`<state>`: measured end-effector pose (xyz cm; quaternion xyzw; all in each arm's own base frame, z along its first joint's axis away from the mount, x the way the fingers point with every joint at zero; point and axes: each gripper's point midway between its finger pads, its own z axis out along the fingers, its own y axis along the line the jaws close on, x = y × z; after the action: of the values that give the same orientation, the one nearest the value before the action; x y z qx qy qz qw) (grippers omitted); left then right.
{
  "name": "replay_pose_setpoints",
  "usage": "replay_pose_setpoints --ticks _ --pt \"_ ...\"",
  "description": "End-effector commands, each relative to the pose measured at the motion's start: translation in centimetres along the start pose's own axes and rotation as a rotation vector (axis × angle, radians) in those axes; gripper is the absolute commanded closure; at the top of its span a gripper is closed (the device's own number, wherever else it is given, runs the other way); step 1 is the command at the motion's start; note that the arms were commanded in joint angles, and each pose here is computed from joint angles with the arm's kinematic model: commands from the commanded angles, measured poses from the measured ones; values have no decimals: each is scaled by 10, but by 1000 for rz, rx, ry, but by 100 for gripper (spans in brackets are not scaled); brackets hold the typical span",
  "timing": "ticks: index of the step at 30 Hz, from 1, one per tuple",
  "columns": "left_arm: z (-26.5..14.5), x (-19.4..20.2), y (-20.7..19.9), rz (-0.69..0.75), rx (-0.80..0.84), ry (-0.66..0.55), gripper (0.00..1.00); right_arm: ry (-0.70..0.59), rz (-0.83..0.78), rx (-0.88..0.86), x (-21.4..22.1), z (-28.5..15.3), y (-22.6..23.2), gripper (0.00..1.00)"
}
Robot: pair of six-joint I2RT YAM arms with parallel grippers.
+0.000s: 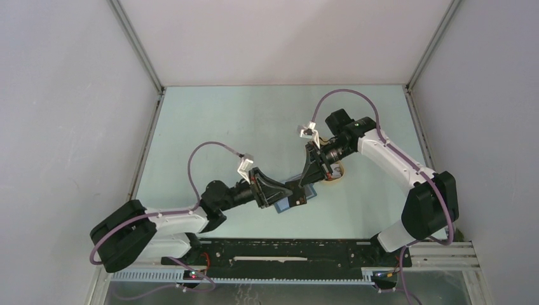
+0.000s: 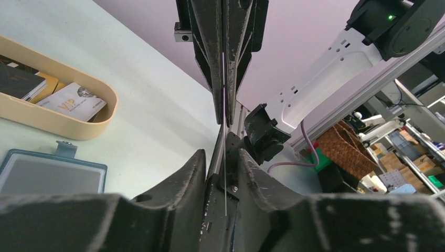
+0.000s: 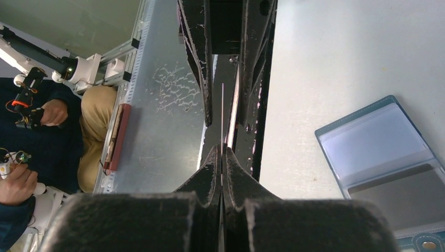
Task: Put the credit cards into the card holder
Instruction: Pick up the credit card from the storage box, then insert the credit card into the card holder.
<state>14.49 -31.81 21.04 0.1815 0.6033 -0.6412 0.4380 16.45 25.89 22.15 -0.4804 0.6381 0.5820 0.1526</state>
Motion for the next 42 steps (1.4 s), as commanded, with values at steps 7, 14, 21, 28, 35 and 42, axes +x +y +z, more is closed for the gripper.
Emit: replay_pose_setpoints --ticks 7,14,21,28,35,42 --pt "14 -10 -14 18 44 50 100 10 -49 23 -6 -1 1 94" --pt "-5 1 14 -86 -82 17 100 24 -151 292 -12 -38 -22 46" --pt "-24 3 53 -238 -269 -110 100 -49 -177 599 -4 -58 -68 52" --pt "-22 8 89 -322 -406 -160 100 89 -59 631 27 -32 -107 82" --pt "-21 23 111 -427 -442 -197 100 297 24 710 63 -12 -147 93" --pt "-17 41 129 -475 -484 -170 100 408 20 772 80 -11 -164 93"
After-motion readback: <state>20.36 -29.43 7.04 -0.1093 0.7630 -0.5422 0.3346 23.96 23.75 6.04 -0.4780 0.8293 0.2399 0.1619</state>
